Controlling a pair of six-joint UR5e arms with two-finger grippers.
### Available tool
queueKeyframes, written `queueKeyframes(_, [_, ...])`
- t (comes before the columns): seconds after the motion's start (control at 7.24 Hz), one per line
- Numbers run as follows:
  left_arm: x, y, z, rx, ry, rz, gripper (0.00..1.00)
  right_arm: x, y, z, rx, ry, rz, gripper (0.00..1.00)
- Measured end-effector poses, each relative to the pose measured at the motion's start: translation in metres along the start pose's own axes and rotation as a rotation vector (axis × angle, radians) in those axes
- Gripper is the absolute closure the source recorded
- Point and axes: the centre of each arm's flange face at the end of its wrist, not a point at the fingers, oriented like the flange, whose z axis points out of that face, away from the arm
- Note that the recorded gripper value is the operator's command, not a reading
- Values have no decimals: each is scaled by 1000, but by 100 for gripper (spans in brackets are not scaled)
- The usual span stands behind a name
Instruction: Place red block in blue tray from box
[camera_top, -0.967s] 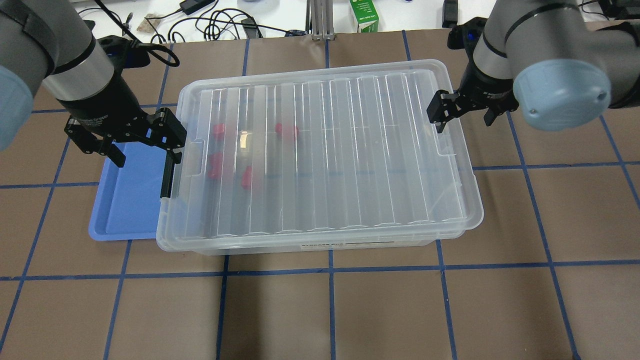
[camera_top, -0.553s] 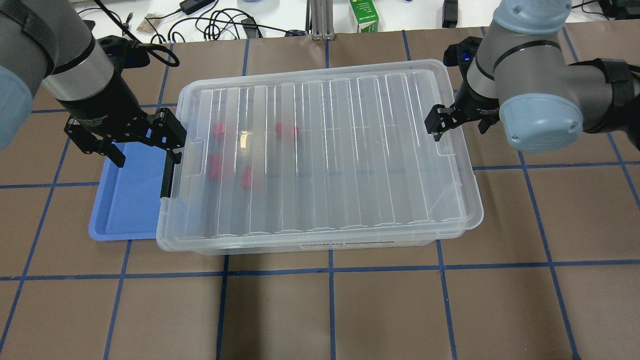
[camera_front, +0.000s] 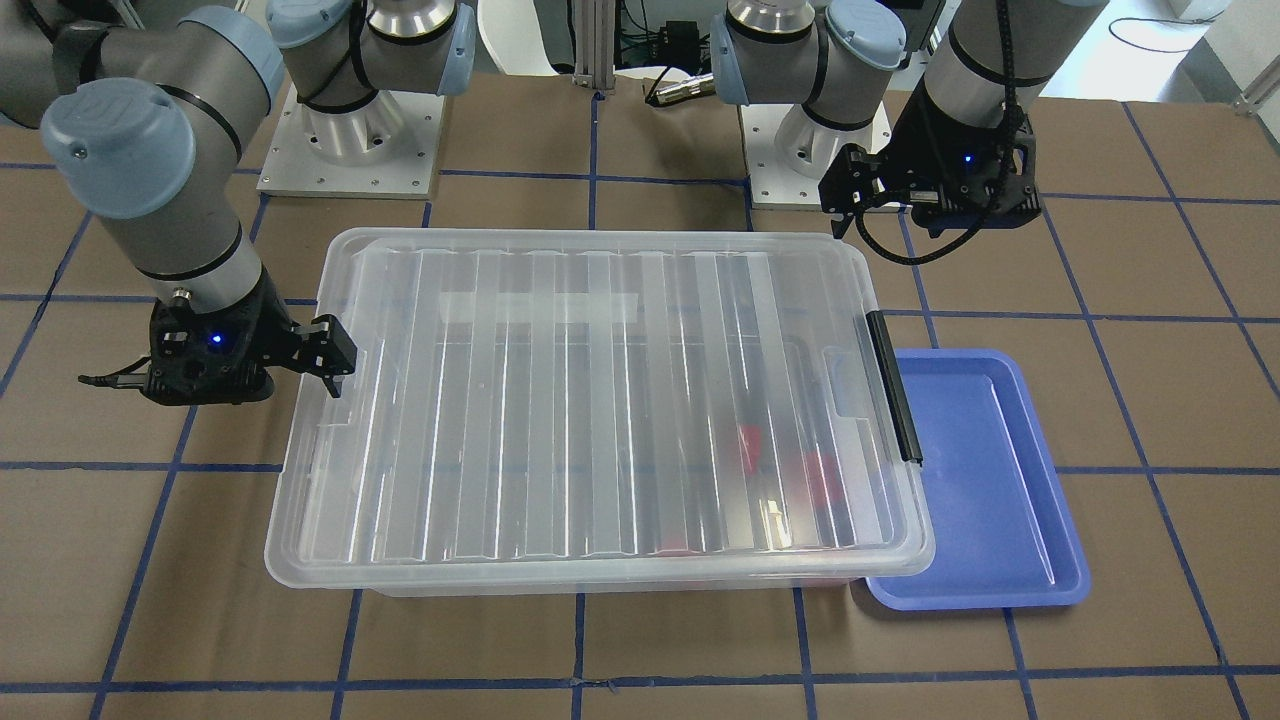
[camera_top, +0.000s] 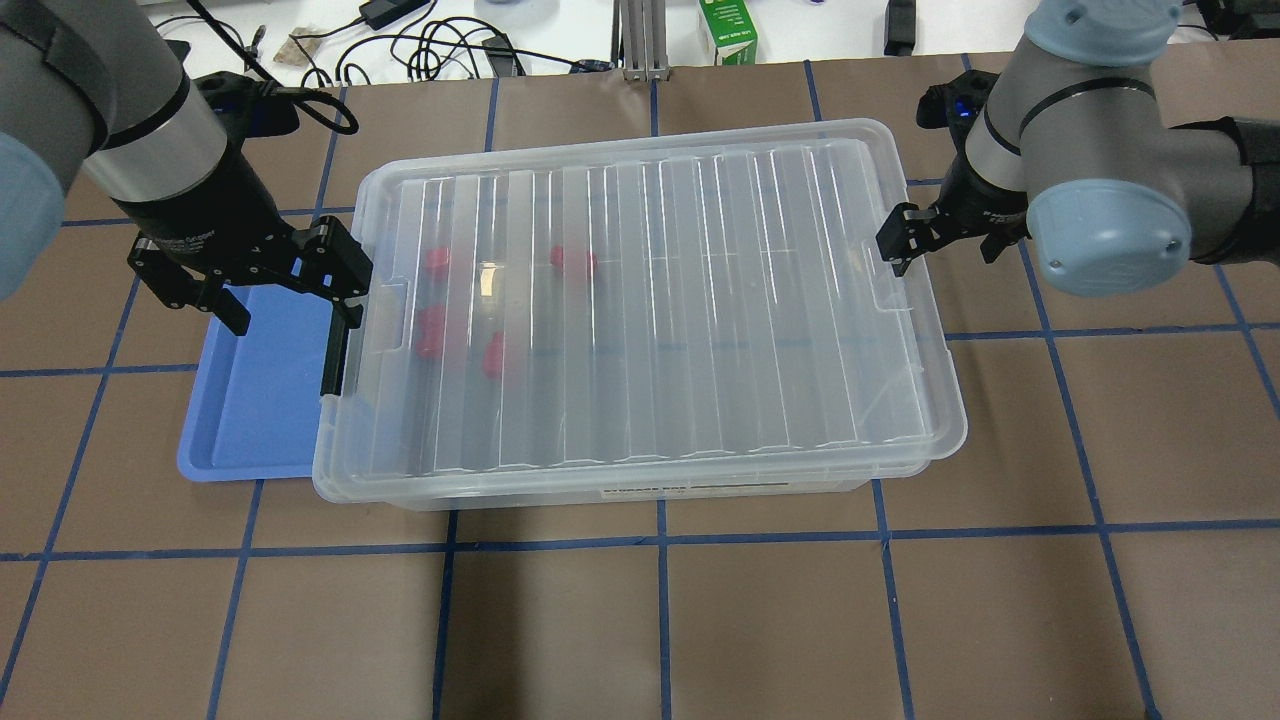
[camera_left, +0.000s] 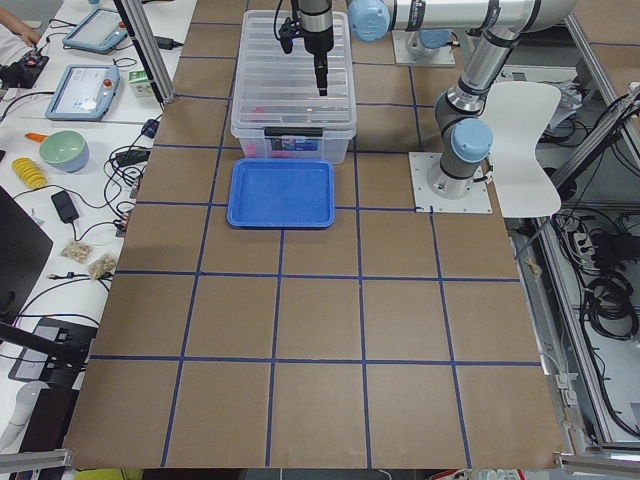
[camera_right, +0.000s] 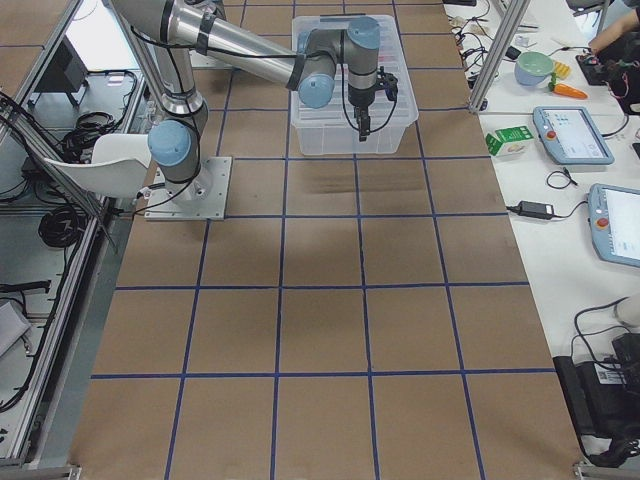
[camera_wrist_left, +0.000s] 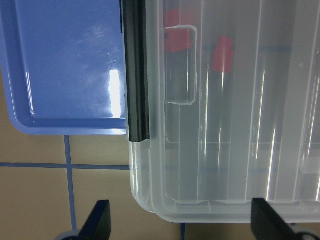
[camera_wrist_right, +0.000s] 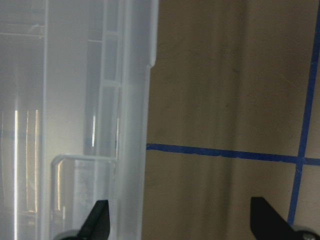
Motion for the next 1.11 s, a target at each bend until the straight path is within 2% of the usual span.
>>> queueKeyframes(1.11, [0, -3, -2, 18, 4, -3, 0, 119, 10, -2, -11, 21, 45, 0])
